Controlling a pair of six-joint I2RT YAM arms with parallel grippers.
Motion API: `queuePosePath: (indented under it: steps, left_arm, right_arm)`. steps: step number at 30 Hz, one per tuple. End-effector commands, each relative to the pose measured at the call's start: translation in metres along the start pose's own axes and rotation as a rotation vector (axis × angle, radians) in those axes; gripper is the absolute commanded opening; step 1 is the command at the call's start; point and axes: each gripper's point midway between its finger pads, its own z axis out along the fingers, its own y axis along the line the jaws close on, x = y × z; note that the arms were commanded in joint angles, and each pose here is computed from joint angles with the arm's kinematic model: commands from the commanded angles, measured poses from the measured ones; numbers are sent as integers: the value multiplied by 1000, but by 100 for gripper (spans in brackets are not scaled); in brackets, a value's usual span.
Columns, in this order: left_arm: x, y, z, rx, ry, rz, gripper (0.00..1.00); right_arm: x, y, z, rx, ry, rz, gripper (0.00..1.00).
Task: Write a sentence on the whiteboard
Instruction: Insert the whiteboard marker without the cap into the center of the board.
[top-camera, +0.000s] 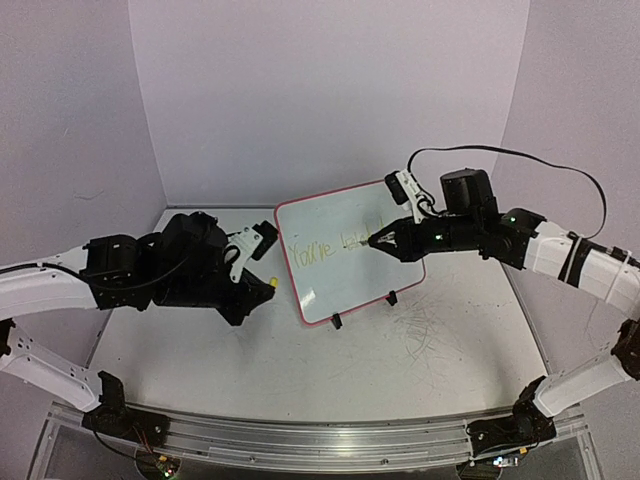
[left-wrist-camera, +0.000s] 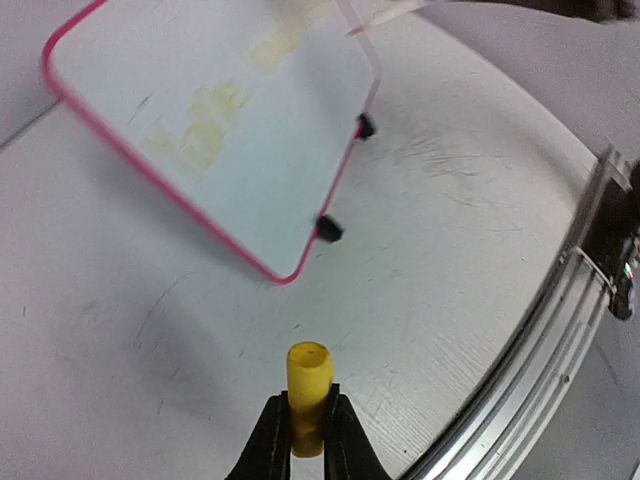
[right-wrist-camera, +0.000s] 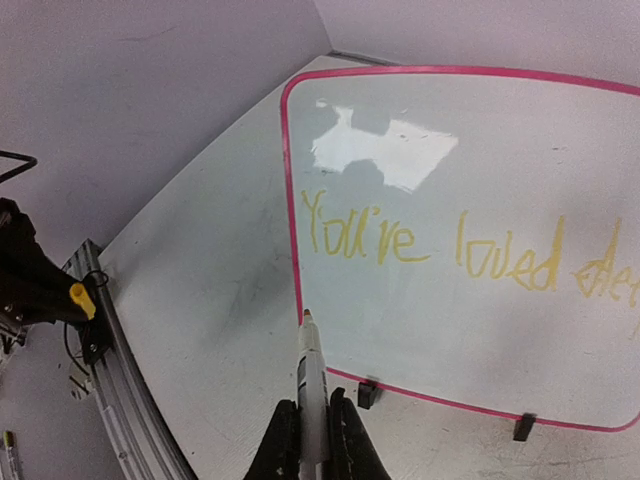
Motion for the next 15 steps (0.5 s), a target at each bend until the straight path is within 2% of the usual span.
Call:
queuePosePath:
  steps: [1, 7, 15]
  left_arm:
    - [-6, -4, 29, -74, -90, 351, 0]
    - [-6, -12, 37, -54, -166, 516, 0]
    - [-7, -14, 34, -39, -173, 530, 0]
  right_arm:
    - [-6, 50, 6, -241, 36, 6, 0]
    - [13, 88, 11, -387, 112, 29, 0]
    - [18, 110, 21, -407, 137, 15, 0]
